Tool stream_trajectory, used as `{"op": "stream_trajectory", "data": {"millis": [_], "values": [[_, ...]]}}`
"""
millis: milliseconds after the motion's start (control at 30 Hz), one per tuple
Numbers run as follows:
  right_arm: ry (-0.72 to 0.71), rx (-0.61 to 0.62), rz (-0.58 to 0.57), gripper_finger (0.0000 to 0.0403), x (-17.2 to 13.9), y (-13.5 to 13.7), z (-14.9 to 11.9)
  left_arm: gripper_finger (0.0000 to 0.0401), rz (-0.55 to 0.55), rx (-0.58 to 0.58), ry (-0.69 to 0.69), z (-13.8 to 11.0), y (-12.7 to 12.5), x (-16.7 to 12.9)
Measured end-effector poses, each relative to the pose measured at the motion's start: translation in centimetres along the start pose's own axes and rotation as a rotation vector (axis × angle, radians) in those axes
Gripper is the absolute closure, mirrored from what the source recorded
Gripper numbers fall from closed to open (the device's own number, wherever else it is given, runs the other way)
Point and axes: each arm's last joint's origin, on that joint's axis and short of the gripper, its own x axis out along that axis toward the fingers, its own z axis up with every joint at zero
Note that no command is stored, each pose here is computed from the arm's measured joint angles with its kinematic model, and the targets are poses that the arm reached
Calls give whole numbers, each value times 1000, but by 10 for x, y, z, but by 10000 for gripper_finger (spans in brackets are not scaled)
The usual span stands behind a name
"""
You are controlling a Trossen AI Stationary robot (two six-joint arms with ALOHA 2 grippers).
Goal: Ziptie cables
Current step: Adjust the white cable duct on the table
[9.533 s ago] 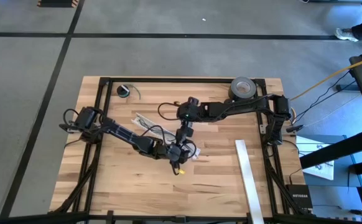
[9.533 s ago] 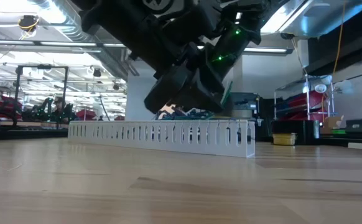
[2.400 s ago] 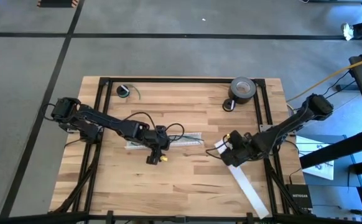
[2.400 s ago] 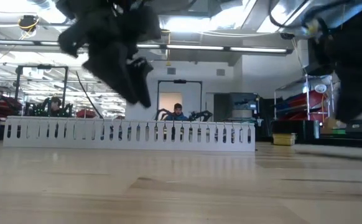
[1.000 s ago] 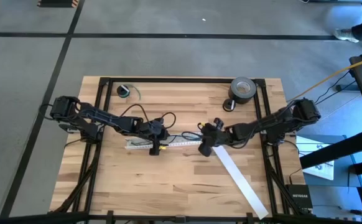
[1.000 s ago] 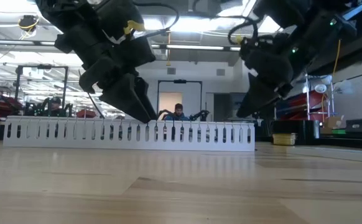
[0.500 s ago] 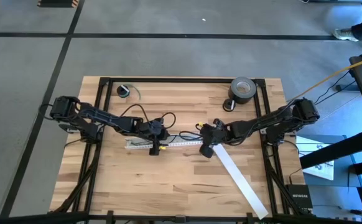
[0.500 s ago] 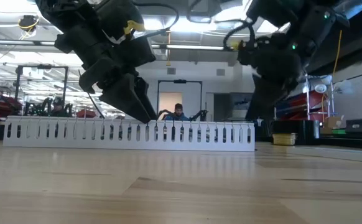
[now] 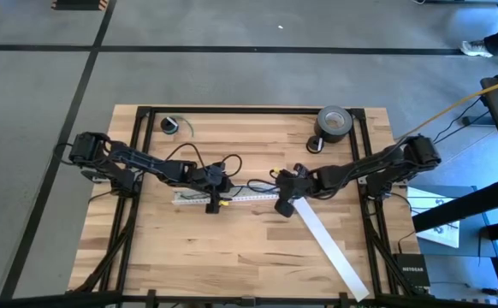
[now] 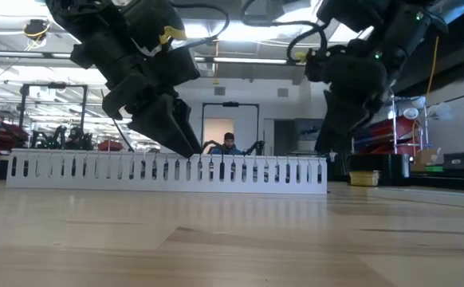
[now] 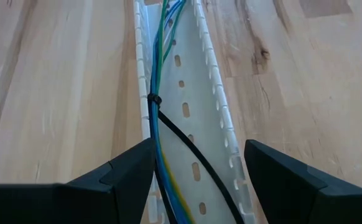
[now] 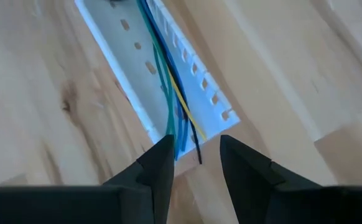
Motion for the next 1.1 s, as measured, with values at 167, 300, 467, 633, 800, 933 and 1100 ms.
{"op": "stream_trajectory", "data": {"millis": [167,300,467,633,800,933,1100], "values": [[5,11,37,288,-1,1,1,168,0,0,-1,0,0,0],[61,-9,20,288,9,2,-5,168,0,0,-1,0,0,0],[27,-18,-92,288,14,-1,-6,168,1,0,-1,0,0,0],[-2,-23,-98,288,11,-1,-3,168,1,5,-1,0,0,0],[-58,-61,-179,288,7,-1,4,168,1,7,-1,0,0,0],[-82,-99,-255,288,8,-4,4,168,1,7,-1,0,0,0],[-37,-90,-175,288,9,-1,2,168,0,7,-1,0,0,0]]}}
